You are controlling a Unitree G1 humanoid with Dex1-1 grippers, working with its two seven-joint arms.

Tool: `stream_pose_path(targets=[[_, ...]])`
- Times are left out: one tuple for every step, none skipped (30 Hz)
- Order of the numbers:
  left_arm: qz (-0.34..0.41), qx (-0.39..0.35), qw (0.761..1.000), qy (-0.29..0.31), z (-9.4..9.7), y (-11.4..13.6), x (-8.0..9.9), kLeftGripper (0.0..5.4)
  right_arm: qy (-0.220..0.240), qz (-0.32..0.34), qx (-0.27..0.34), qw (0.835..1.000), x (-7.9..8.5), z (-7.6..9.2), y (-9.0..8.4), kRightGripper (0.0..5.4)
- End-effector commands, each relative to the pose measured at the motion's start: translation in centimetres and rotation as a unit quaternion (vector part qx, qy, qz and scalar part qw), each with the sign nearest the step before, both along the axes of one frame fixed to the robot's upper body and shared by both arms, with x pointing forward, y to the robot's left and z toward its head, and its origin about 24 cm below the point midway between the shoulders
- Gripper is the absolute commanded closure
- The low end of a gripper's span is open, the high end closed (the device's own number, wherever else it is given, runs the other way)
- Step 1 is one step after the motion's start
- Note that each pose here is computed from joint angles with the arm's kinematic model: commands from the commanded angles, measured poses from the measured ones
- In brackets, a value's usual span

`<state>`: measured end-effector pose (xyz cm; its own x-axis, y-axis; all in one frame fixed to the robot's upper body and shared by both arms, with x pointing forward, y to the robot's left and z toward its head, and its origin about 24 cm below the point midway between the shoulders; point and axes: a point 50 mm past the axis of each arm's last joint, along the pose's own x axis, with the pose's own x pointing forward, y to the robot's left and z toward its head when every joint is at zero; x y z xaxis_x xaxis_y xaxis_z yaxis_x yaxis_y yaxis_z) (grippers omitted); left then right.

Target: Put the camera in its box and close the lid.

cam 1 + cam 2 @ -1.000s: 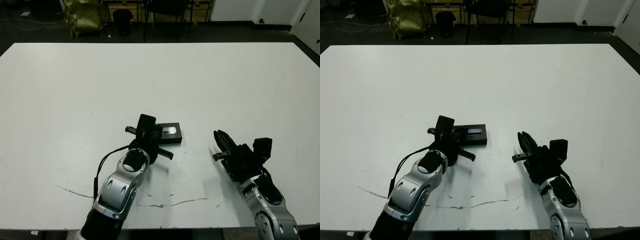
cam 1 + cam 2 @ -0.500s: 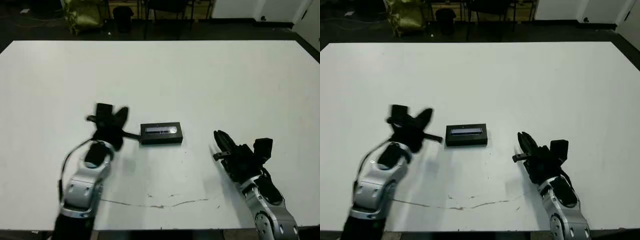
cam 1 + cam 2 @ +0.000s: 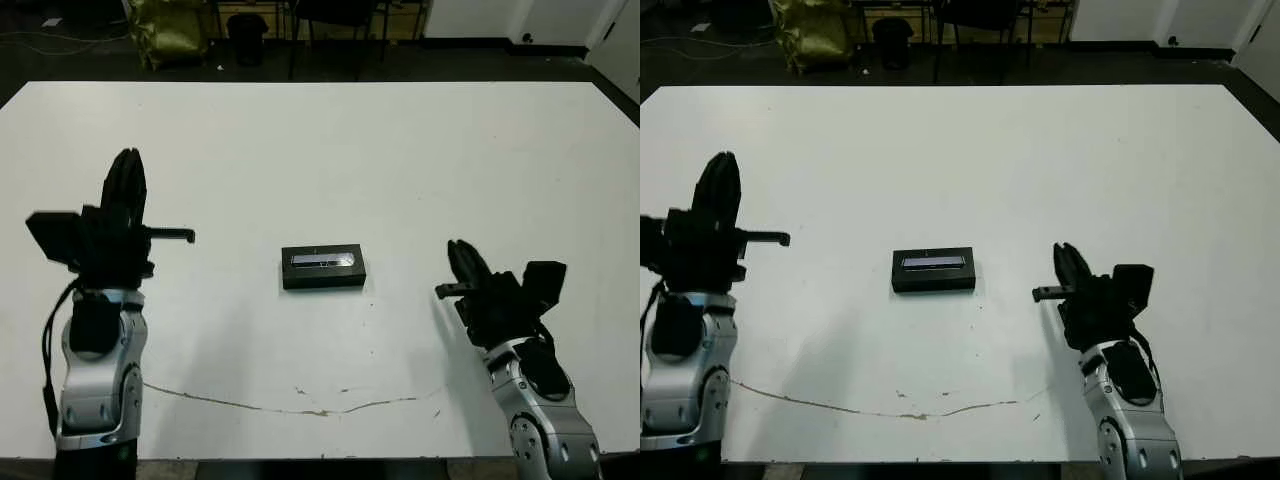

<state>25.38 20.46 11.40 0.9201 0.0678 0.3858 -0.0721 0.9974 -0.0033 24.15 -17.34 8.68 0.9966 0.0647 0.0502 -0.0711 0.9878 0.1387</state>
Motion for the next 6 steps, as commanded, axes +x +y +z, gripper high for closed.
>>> stream_pose_path(targets=[[0.012, -0.027, 0.998, 0.048, -2.4, -0.1, -0.5, 5.38, -0.007, -0.030, 0.010, 0.999, 0.2, 0.4, -0.2, 5.40], [0.008, -0.035, 0.998, 0.056, -2.8, -0.2, -0.5, 5.38, -0.012, -0.033, 0.010, 0.999, 0.3, 0.5, -0.1, 5.40], [0.002, -0.040, 0.997, 0.065, -3.3, -0.4, -0.7, 5.38, -0.015, -0.034, 0.009, 0.999, 0.3, 0.6, -0.1, 5.40], [-0.002, -0.041, 0.996, 0.074, -3.7, -0.5, -0.8, 5.38, -0.017, -0.035, 0.007, 0.999, 0.4, 0.7, -0.1, 5.40], [-0.004, -0.039, 0.996, 0.082, -4.1, -0.6, -0.9, 5.38, -0.017, -0.035, 0.004, 0.999, 0.5, 0.7, 0.0, 5.40], [-0.006, -0.037, 0.995, 0.089, -4.4, -0.8, -1.0, 5.38, -0.017, -0.035, 0.002, 0.999, 0.5, 0.7, 0.0, 5.40]])
